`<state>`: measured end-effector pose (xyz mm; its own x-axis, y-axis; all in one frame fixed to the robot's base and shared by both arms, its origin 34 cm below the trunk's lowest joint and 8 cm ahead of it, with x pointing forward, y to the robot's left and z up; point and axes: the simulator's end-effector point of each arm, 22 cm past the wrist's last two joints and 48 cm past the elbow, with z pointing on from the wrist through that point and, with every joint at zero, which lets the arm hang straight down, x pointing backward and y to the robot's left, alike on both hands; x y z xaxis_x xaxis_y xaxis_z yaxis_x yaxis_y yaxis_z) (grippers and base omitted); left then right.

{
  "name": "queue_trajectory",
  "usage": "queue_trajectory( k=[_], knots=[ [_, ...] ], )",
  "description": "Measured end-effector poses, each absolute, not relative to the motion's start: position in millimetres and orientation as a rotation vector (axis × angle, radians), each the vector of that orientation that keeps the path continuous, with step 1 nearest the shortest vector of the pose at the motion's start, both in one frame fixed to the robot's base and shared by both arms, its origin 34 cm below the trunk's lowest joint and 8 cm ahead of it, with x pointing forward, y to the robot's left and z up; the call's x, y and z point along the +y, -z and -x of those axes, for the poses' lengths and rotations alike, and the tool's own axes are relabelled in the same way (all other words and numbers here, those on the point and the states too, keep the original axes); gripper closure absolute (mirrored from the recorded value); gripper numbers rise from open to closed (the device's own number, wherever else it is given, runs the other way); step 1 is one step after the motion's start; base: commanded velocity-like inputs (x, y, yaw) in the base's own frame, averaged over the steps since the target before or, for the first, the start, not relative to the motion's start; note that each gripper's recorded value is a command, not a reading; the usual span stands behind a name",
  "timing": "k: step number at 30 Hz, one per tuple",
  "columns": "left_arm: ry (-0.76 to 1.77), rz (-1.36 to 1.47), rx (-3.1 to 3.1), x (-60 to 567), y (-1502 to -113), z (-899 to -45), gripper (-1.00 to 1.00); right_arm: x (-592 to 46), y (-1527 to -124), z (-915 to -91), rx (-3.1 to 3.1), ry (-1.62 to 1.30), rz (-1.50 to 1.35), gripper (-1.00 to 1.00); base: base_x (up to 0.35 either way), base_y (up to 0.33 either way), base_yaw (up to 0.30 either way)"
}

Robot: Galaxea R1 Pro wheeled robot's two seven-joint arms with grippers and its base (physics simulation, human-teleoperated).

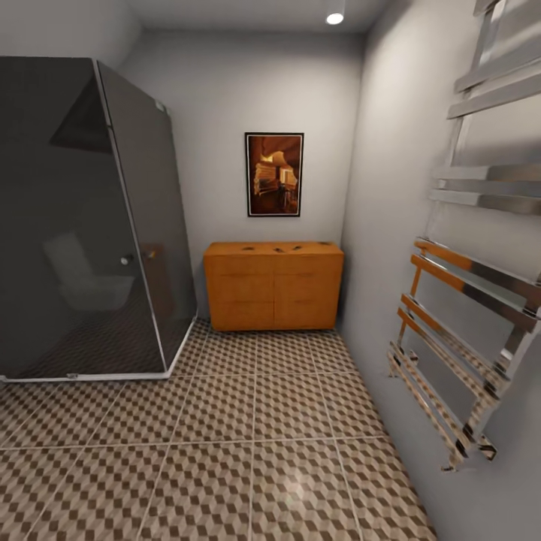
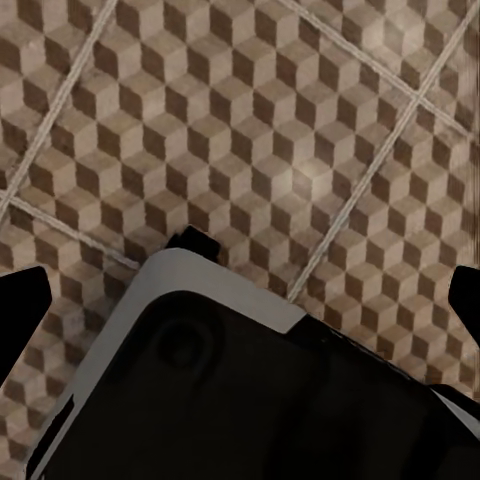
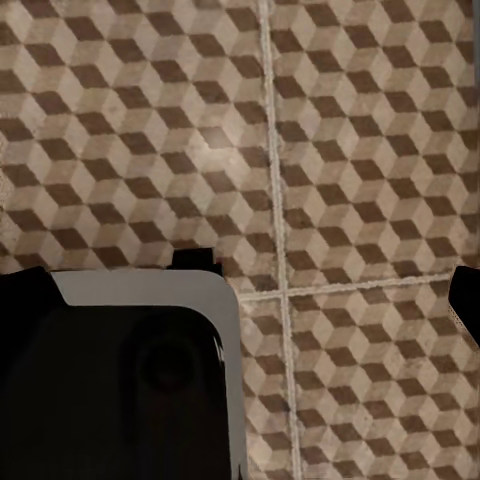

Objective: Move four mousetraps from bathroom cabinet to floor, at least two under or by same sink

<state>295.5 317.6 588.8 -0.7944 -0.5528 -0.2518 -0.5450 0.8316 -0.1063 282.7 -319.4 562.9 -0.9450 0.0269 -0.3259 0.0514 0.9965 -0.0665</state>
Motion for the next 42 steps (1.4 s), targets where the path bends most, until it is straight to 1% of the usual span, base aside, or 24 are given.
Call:
queue_trajectory(
  k=[14, 34, 42],
  knots=[
    [0.037, 0.842, 2.749, 316, -604, -289, -1.00, -321, -578, -275, 2.822, 0.122, -0.053, -1.00, 0.339, 0.000, 0.092],
    [0.037, 0.812, 2.761, 309, -624, -283, -1.00, -320, -597, -263, 2.836, 0.115, -0.036, -1.00, 0.340, -0.001, 0.006],
    [0.037, 0.812, 2.761, 309, -632, -281, -1.00, -320, -605, -261, 2.834, 0.115, -0.043, -1.00, 0.340, -0.055, 0.000]
  ],
)
